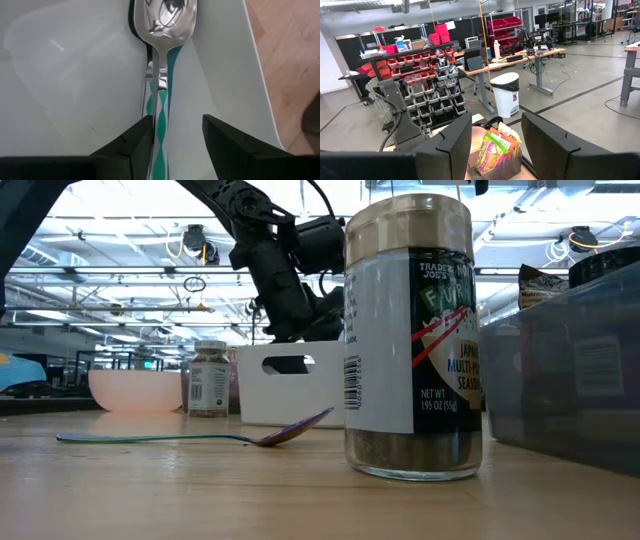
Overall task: Pick & Place Food Item
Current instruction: Put the white patterned spoon into the white bin, then put the white seasoning bottle into the bottom black bin
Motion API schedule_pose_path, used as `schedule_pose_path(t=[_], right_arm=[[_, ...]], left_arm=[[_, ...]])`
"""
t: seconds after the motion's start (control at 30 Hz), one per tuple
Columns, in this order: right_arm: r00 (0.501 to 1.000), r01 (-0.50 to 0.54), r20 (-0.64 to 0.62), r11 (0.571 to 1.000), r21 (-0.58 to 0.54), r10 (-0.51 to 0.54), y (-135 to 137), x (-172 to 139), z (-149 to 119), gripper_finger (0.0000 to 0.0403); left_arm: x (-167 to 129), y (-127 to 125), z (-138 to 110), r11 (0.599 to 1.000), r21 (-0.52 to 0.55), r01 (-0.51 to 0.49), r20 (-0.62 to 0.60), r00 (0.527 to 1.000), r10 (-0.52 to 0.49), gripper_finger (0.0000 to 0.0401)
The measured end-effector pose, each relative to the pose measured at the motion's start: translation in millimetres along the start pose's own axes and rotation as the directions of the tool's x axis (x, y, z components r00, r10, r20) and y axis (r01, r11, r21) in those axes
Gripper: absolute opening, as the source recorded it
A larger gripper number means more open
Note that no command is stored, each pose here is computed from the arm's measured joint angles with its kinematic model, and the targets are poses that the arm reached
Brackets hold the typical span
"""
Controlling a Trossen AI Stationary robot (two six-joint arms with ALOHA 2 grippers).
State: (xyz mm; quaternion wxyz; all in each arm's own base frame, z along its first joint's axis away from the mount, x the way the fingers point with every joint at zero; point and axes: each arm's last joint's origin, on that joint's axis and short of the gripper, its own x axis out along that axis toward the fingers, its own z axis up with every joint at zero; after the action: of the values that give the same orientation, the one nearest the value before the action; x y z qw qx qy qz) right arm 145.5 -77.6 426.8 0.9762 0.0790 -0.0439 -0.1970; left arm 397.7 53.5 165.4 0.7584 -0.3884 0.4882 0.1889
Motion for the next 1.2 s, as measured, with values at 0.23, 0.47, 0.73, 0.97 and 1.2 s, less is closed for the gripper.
schedule_pose_path(t=[0.23,0.47,0.73,0.97,1.2], right_arm=[[1.0,0.0,0.0,1.0,0.0,0.0,0,0,0,0.0164],[1.0,0.0,0.0,1.0,0.0,0.0,0,0,0,0.0164],[1.0,0.0,0.0,1.0,0.0,0.0,0,0,0,0.0164],[1.0,0.002,-0.013,1.0,0.002,-0.002,0,0,-1,0.0164],[0.994,0.019,-0.105,1.0,0.017,-0.018,-2,0,-10,0.0164]], left_arm=[[-2,3,4,1.0,-0.015,0.0,0.001,1.0,0.0,0.0205],[-13,1,19,1.0,-0.024,0.021,0.026,0.999,-0.02,0.0207],[-59,-19,50,0.996,0.084,0.035,0.077,0.996,-0.041,0.0207],[-162,-54,69,0.962,0.257,0.095,0.324,0.929,-0.179,0.0207],[-275,-62,28,0.904,0.413,0.106,0.471,0.825,-0.312,0.0207]])
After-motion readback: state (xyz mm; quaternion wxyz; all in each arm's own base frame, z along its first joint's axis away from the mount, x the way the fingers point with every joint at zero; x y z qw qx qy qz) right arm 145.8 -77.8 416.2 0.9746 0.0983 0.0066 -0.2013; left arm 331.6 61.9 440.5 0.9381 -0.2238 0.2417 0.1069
